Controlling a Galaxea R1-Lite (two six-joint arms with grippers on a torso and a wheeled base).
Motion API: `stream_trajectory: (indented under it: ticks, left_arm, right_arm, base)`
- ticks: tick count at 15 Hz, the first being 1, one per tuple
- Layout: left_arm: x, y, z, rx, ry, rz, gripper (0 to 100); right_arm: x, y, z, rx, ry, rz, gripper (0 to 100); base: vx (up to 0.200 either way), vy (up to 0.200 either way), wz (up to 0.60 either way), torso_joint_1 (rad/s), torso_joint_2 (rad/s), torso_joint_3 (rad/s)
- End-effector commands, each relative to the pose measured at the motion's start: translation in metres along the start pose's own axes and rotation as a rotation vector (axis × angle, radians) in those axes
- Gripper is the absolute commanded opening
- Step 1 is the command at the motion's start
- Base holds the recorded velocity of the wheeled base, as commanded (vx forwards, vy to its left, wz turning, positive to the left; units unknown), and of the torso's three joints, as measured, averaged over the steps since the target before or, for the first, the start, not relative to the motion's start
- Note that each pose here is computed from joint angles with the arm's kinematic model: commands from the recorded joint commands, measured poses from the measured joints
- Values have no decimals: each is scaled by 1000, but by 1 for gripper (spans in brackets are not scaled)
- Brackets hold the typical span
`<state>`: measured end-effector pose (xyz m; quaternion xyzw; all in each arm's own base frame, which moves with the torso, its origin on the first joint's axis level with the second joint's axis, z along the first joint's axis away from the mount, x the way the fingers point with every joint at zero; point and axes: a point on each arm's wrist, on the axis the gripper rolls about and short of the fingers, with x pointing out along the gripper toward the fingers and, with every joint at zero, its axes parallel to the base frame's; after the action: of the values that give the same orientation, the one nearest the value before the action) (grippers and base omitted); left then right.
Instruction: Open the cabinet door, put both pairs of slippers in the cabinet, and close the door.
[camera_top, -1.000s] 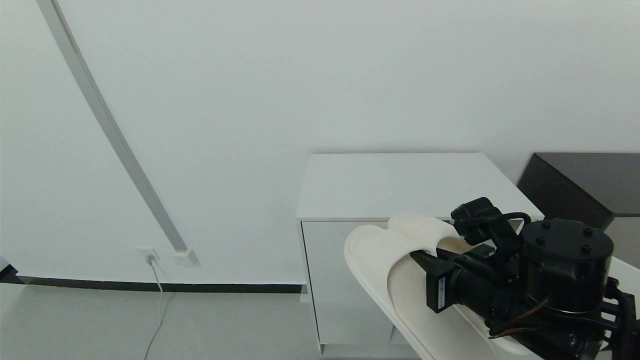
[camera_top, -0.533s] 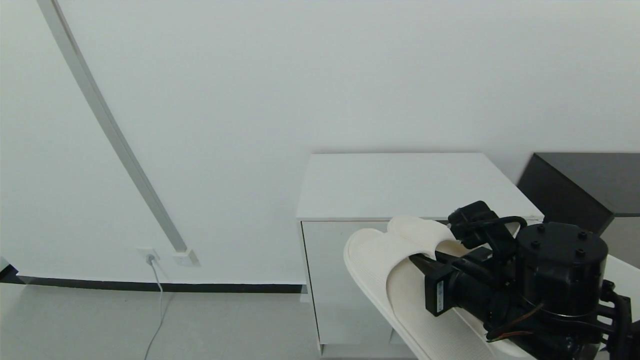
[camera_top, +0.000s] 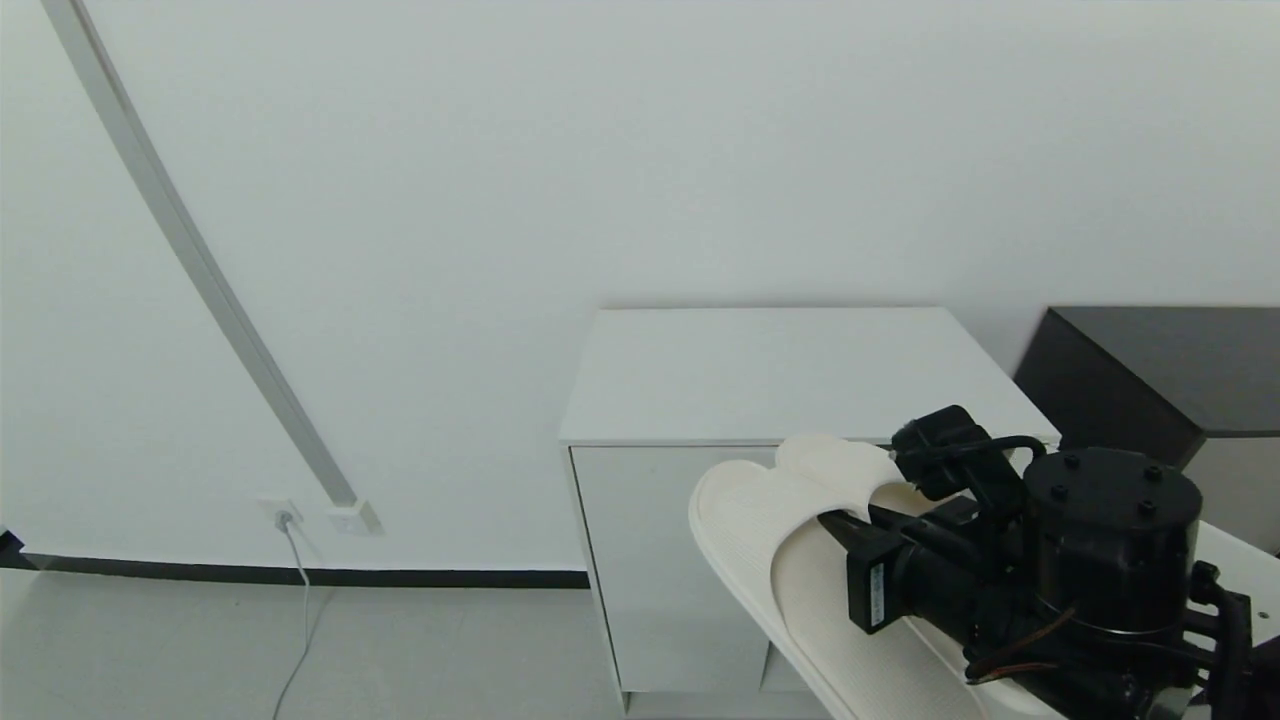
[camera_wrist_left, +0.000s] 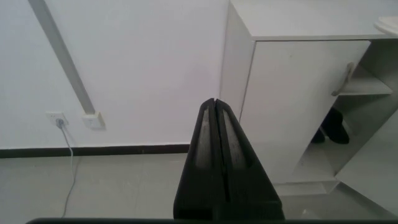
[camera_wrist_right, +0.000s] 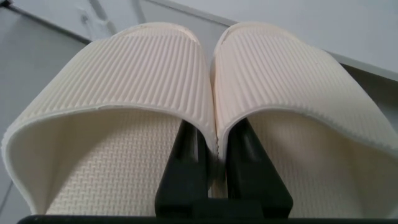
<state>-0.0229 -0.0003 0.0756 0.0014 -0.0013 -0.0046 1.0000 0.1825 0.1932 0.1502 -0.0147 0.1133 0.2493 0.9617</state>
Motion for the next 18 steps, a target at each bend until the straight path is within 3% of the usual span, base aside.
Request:
stream_trajectory:
  ticks: [1,13,18]
  left_arm:
    - [0,0,0,0,1,0,0]
    - [0,0,0,-1,1,1,0]
    - [0,0,0,-3,1,1,0]
  right_arm:
    - [0,2,-2,-4,7,4,0]
    - [-2,4,-6,-10,20,15,0]
    - [-2,6,-7,-9,22,25,0]
  base:
    - [0,-200,0,12,2,2]
    - [0,-200,0,2,3,3]
    - [0,0,0,0,0,0]
